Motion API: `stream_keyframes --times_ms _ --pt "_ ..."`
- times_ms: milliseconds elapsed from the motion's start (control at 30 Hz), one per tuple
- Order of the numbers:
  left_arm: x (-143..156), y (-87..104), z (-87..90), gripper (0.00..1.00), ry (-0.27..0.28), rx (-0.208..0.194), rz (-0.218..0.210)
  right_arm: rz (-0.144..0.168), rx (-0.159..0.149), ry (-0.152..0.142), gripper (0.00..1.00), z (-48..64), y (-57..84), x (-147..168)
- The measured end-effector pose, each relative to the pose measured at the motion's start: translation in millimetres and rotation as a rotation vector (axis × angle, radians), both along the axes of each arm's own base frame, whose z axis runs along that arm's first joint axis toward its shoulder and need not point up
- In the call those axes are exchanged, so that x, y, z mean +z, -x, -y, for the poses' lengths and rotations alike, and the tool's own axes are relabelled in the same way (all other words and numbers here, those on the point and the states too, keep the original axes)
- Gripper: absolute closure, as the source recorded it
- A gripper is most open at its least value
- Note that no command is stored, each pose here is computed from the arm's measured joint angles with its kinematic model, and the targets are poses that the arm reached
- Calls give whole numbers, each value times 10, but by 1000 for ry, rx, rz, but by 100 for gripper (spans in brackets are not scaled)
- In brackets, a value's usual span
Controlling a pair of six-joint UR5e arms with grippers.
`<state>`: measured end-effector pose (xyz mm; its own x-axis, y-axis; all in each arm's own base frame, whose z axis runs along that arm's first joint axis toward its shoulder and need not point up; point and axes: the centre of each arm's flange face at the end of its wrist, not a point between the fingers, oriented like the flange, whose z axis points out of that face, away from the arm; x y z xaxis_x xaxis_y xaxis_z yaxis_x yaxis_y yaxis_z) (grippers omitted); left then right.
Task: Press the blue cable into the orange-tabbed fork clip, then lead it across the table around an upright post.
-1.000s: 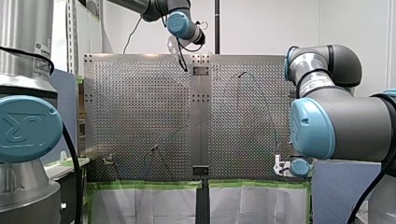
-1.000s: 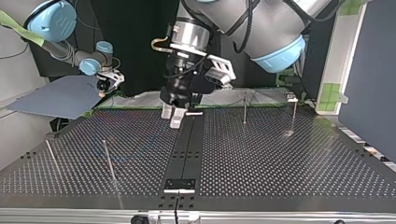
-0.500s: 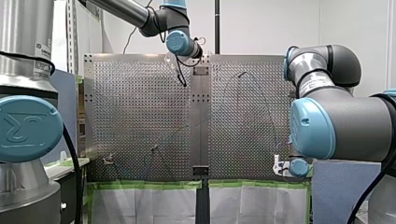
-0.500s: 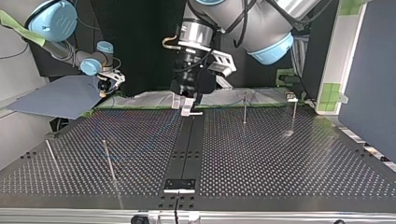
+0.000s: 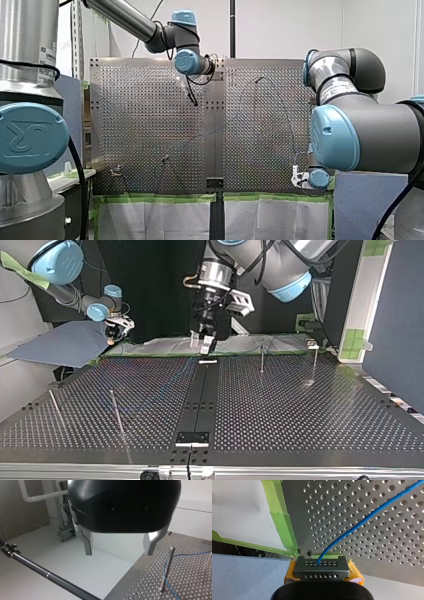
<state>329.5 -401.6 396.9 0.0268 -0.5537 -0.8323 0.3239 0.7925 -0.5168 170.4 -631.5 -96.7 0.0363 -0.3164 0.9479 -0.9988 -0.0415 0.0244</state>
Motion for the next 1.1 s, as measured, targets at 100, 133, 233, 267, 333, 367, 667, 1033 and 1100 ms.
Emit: stream_keyframes --times_ms 100,133,233,267,333,367,667,1033,1100 --pt "-107 17 -28 0 -11 4 3 0 2 -2 100 -5 -10 -1" --pt "-148 25 -39 0 -13 6 3 0 2 -3 100 -7 -11 -2" --pt "-260 43 -81 0 -18 16 1 -1 3 -5 100 -10 -13 -3" --pt "-300 49 -100 0 -21 22 -4 -2 3 -6 100 -11 -14 -3" --pt "-402 63 -157 0 -35 40 -24 -3 3 -7 100 -13 -14 -4" --pt "-447 69 -187 0 -43 49 -35 -4 3 -7 100 -13 -14 -5" --pt "-882 126 -493 0 -117 137 -133 -7 5 -9 100 -15 -20 -4" --pt "-1358 162 -762 0 -186 158 -187 -6 9 -11 100 -23 -43 -5" --pt "-1437 158 -823 0 -205 161 -200 -7 10 -11 100 -26 -49 -6"
